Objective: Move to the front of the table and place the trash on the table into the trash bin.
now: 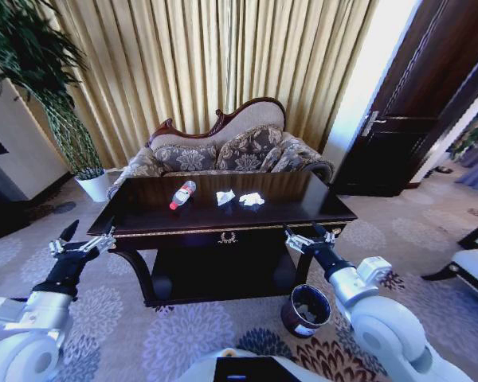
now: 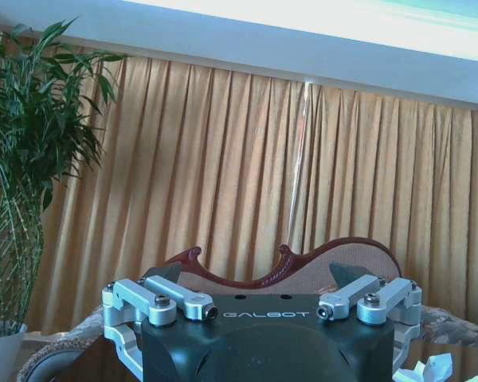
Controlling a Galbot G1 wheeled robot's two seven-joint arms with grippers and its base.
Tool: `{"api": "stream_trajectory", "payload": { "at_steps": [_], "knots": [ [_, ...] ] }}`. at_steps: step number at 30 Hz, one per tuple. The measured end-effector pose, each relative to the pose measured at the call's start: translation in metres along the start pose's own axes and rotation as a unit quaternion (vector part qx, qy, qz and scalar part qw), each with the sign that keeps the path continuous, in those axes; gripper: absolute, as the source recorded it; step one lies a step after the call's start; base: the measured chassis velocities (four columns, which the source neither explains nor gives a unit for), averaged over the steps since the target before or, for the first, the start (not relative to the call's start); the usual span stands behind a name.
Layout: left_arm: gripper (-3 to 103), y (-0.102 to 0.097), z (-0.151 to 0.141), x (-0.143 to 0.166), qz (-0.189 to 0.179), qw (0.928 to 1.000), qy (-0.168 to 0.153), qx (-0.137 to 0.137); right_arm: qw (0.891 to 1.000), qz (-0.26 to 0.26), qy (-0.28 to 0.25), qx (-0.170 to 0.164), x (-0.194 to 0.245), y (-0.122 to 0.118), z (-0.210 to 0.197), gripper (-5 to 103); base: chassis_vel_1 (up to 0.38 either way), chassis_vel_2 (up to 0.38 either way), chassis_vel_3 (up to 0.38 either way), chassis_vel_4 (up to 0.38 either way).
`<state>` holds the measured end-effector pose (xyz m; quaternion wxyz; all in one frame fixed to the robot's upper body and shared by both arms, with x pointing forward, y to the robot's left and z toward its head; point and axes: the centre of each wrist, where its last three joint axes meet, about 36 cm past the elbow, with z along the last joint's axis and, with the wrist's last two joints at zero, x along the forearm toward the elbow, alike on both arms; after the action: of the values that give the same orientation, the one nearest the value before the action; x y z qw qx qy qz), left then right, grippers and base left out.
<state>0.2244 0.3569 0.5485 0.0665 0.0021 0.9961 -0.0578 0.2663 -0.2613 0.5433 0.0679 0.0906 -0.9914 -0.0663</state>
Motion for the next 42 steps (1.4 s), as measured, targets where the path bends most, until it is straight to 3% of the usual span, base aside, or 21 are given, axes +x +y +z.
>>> {"api": "stream_trajectory", "payload": {
  "at_steps": [18, 31, 42],
  "knots": [
    [100, 0.0006, 0.0003, 0.0001, -0.001, 1.0000, -0.001, 0.001, 1.000, 0.004, -0.004, 0.002, -0.0003, -0.0004, 0.0017, 100, -0.021, -0.023, 0.020, 0.018],
    [100, 0.0034, 0.0018, 0.0028, 0.025, 0.9997, 0.005, -0.001, 1.000, 0.009, -0.003, 0.008, 0.0004, -0.0010, 0.0042, 100, 0.000, 0.000, 0.000, 0.000],
    [100, 0.0026, 0.0073, 0.0003, 0.007, 0.9999, -0.009, -0.002, 1.000, 0.009, -0.002, 0.010, -0.0002, -0.0017, 0.0047, 100, 0.039, 0.038, 0.042, 0.049]
  ]
}}
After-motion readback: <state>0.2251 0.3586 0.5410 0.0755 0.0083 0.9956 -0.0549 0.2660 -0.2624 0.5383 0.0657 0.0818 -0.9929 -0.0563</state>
